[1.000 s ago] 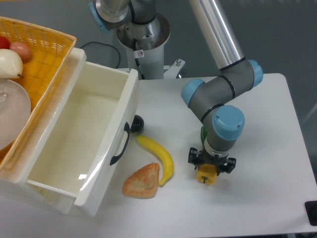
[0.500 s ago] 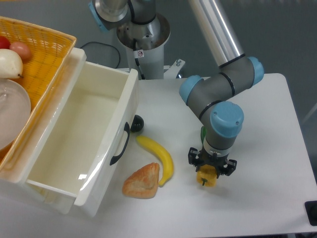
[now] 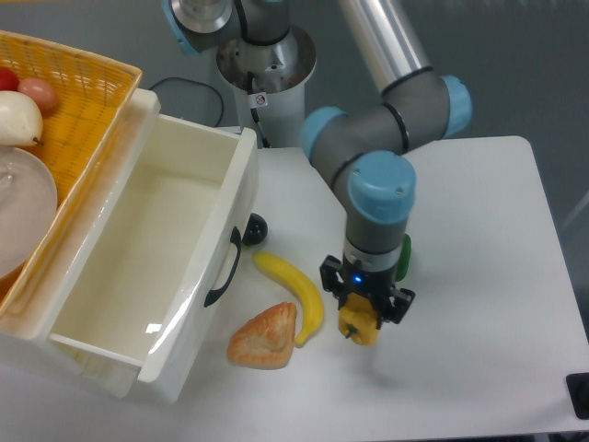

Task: Pick up the yellow pepper
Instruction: 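Lift the grasped yellow pepper up off the table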

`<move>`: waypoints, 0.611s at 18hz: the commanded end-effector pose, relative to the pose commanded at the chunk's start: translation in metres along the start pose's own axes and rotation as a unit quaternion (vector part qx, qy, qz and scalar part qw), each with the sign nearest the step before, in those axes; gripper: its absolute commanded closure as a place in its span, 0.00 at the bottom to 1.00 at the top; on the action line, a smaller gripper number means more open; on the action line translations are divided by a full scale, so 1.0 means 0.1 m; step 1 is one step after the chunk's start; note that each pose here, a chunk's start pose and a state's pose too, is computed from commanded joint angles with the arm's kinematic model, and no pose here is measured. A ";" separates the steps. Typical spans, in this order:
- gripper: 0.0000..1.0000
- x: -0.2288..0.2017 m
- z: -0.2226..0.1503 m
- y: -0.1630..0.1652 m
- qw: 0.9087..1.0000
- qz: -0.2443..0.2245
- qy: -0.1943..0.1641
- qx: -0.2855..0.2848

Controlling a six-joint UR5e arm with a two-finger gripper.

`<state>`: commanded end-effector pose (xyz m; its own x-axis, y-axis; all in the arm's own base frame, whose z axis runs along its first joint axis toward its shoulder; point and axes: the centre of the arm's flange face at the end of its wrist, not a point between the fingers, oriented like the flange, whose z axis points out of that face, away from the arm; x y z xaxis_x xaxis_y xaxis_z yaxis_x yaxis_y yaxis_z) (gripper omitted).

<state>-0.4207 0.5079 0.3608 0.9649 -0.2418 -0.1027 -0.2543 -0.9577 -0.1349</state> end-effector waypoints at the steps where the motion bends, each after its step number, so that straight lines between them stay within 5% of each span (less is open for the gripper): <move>1: 0.74 0.04 -0.09 0.04 0.999 0.037 0.007 -0.004; 3: 0.74 0.15 -0.27 0.10 0.996 0.092 0.023 -0.009; 11: 0.74 0.18 -0.30 0.32 0.990 0.135 0.031 -0.020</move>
<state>-0.4092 0.4682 0.3843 0.8643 -0.4984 -0.0681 -0.5025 -0.8616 -0.0716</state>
